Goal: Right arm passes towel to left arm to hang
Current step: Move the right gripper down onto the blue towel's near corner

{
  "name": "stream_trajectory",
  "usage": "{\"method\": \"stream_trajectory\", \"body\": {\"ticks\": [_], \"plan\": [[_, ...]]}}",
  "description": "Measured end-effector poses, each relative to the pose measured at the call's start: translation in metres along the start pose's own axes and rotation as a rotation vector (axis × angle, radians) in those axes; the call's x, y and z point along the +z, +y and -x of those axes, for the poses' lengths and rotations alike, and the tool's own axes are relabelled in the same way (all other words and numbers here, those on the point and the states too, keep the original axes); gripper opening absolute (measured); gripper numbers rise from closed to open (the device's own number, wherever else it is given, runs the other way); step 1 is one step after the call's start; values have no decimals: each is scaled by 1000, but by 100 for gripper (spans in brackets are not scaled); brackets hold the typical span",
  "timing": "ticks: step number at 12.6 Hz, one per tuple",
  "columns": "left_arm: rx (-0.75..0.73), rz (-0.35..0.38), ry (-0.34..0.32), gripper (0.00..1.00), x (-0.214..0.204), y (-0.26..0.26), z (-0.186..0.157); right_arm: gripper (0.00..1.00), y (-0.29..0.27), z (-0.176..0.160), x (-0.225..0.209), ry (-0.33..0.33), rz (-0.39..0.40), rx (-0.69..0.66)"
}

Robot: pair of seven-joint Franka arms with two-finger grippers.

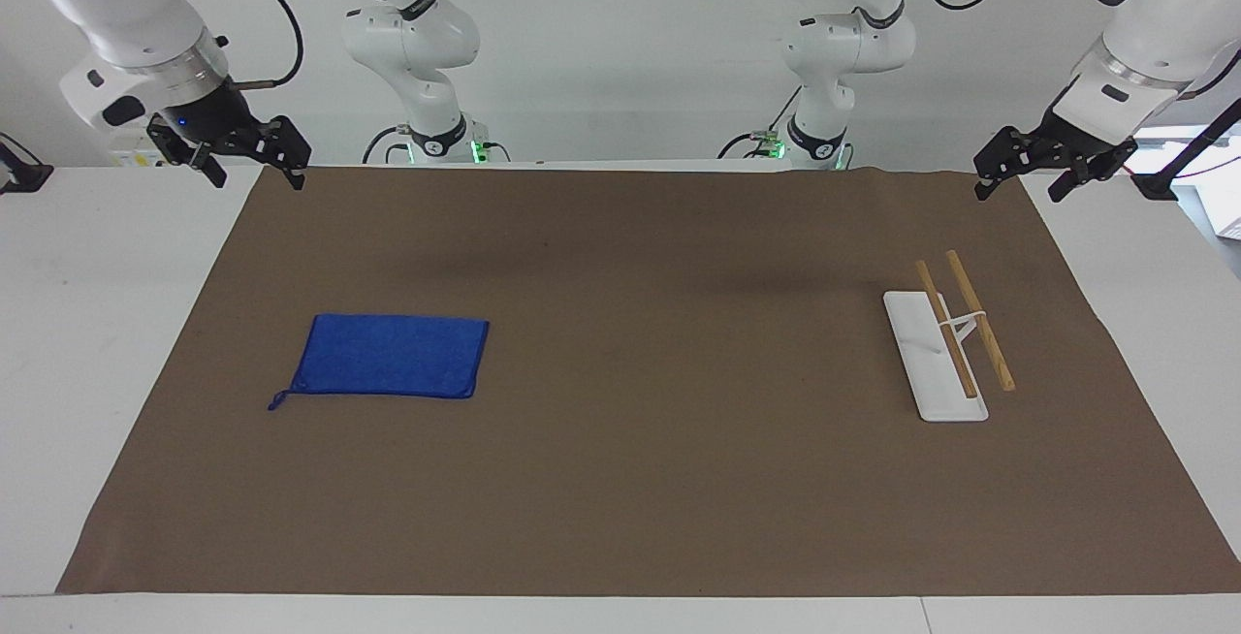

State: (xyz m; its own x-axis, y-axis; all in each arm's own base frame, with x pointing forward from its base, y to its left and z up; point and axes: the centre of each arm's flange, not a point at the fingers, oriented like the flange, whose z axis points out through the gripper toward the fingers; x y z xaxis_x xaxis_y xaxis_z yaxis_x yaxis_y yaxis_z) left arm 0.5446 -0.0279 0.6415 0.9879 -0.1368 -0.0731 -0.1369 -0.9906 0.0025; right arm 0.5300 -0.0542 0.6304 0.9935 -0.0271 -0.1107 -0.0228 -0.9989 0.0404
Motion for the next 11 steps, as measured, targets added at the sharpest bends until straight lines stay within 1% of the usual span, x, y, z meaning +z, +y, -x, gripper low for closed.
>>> {"method": "stream_trajectory", "body": {"ticks": [7,9,11], "plan": [[0,0,0,100,0,0,0,100,0,0,0,1,0,0],[-3,0,0,100,0,0,0,100,-4,-4,0,27,2,-8],[-57,-8,0,100,0,-2,0,100,-25,-14,14,50,6,-14]]}}
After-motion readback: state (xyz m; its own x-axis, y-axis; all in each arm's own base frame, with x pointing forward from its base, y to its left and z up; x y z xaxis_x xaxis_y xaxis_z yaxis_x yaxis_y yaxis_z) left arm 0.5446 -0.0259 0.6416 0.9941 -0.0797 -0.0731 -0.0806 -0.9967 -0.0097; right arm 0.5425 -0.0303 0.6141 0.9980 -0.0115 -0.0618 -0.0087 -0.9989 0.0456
